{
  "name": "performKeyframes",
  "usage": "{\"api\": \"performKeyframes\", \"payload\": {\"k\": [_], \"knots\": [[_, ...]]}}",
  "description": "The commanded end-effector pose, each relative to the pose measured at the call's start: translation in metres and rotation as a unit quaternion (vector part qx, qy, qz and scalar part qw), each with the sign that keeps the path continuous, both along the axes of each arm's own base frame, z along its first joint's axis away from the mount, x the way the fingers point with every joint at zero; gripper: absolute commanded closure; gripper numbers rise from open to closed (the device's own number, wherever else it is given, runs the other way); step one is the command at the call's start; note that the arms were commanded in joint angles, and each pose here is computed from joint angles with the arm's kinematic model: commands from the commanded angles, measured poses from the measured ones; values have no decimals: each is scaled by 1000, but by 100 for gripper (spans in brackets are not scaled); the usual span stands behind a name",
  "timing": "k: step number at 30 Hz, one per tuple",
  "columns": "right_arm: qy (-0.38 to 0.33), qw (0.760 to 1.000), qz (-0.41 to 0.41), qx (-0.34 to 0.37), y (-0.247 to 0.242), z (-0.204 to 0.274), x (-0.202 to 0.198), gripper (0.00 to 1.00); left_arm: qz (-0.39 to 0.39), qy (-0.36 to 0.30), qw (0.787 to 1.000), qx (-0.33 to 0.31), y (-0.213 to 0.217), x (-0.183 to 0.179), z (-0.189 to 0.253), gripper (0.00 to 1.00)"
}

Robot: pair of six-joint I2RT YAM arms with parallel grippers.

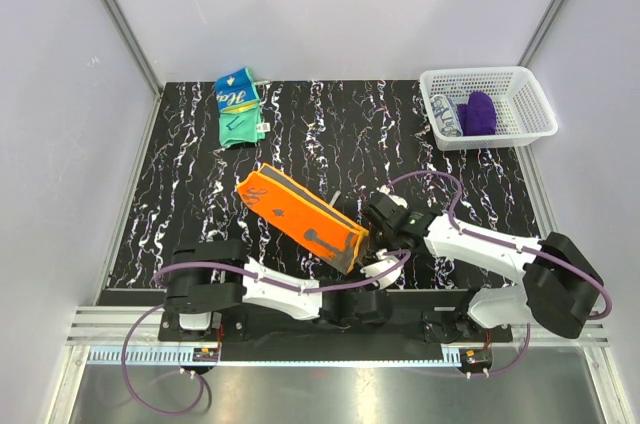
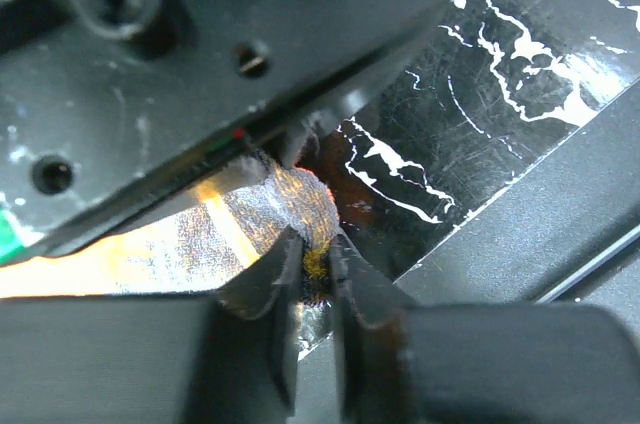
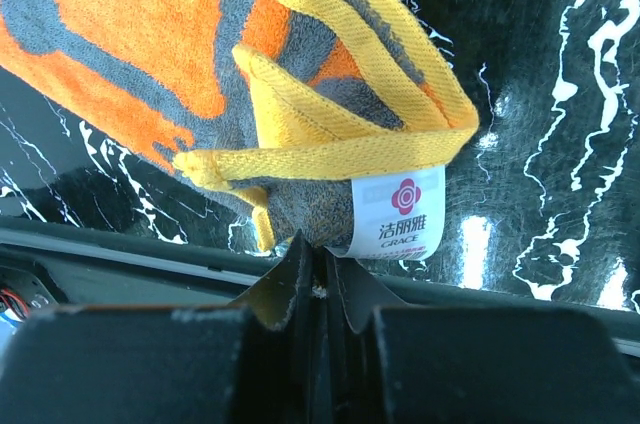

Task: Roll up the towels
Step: Roll the towel

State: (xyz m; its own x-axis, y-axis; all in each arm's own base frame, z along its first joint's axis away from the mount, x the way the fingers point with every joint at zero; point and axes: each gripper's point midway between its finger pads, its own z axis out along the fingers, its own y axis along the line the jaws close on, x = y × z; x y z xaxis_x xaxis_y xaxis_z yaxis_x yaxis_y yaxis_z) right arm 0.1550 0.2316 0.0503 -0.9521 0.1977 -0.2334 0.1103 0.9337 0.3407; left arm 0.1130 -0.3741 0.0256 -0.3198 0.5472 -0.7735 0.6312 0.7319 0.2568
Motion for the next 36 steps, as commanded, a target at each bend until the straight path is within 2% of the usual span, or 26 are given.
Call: {"api": "performKeyframes", "payload": {"k": [1,3,4,5,6,8,9,13,20,26,32,36], "knots": [[-12,1000,3,17,5,14,0,91,12,-8,999,-30,-7,5,16,88],[-14,1000,1,8,1,15,1,85,8,-4,999,-33,-8,4,17,92],[-21,1000,-2,1,-1,16,4,79,6,-2,999,-35,-8,3,18,93],[-25,1000,-2,-5,-3,17,5,70,6,0,999,-39,-8,3,19,93],[-32,999,-7,-19,-8,21,8,50,2,6,999,-45,-10,2,19,95],[-43,998,-16,-36,-14,25,14,37,2,17,998,-56,-8,2,20,95],[-54,997,-24,-52,-21,31,19,26,2,21,998,-64,-9,2,22,96],[-84,991,-67,-77,-46,49,40,14,7,36,995,-88,-2,5,24,96],[-123,982,-116,-89,-78,80,73,9,15,50,994,-98,1,10,22,97],[-175,972,-142,-70,-88,115,83,9,2,107,982,-154,-3,9,30,98],[-199,975,-87,46,-60,123,66,11,9,174,958,-229,3,23,40,97],[-188,974,-38,118,-39,110,48,14,-18,227,941,-250,-5,21,45,97]]}}
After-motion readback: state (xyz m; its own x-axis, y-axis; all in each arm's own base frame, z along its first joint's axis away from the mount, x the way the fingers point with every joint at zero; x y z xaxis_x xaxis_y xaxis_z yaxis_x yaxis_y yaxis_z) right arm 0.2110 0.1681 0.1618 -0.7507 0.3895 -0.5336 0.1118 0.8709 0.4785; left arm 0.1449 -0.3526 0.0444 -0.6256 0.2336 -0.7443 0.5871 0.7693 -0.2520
